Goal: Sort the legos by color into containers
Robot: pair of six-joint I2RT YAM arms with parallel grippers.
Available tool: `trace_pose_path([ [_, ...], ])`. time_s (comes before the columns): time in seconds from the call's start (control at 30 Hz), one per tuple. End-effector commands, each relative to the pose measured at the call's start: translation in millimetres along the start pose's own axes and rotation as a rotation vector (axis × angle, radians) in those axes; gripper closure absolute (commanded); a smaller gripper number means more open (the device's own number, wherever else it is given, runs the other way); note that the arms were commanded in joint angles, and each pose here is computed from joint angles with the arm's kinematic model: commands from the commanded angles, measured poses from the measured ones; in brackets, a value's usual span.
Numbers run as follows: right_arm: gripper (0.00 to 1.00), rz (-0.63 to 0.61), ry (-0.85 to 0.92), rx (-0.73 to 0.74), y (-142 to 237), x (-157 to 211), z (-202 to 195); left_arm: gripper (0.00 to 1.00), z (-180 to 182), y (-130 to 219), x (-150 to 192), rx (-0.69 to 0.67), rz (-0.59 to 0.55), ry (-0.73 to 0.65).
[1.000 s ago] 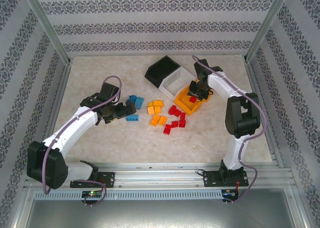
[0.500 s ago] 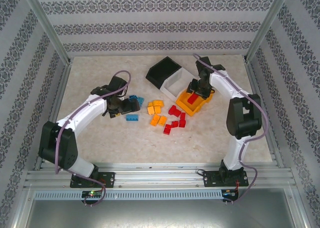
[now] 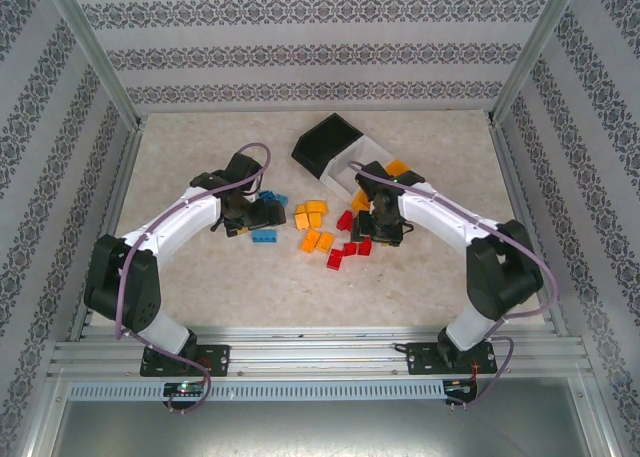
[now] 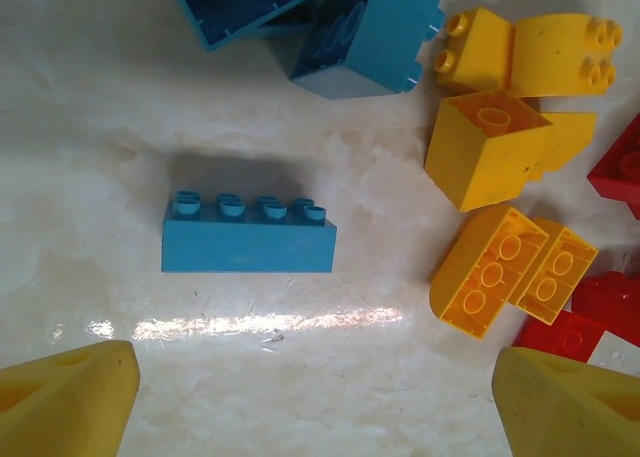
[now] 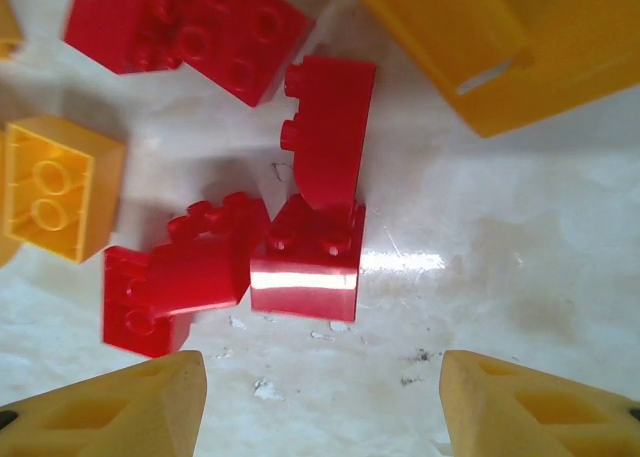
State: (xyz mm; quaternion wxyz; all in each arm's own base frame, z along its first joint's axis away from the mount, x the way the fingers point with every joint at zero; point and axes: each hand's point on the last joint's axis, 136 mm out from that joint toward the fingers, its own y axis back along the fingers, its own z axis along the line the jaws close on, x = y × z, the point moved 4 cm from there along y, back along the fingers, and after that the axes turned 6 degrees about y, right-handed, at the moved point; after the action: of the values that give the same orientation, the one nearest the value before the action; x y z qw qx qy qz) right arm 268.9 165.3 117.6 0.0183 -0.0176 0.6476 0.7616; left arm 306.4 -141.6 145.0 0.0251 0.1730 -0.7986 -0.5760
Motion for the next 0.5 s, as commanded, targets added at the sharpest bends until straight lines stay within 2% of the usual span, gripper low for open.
trace_pose_path([
  [0.0,0.38,-0.01,-0.026,0.009,-13,-6,3,0.08,0,-2,6,0.009,0.007,0.005],
  [0.3,0.44,0.048,-0.028,0.021,-39,-8,4,0.08,9,6,14,-0.008,-0.008,0.011],
  [0.47,0.53,0.043,-0.035,0.043,-42,-7,-2,0.08,13,7,17,-0.018,-0.009,0.014],
])
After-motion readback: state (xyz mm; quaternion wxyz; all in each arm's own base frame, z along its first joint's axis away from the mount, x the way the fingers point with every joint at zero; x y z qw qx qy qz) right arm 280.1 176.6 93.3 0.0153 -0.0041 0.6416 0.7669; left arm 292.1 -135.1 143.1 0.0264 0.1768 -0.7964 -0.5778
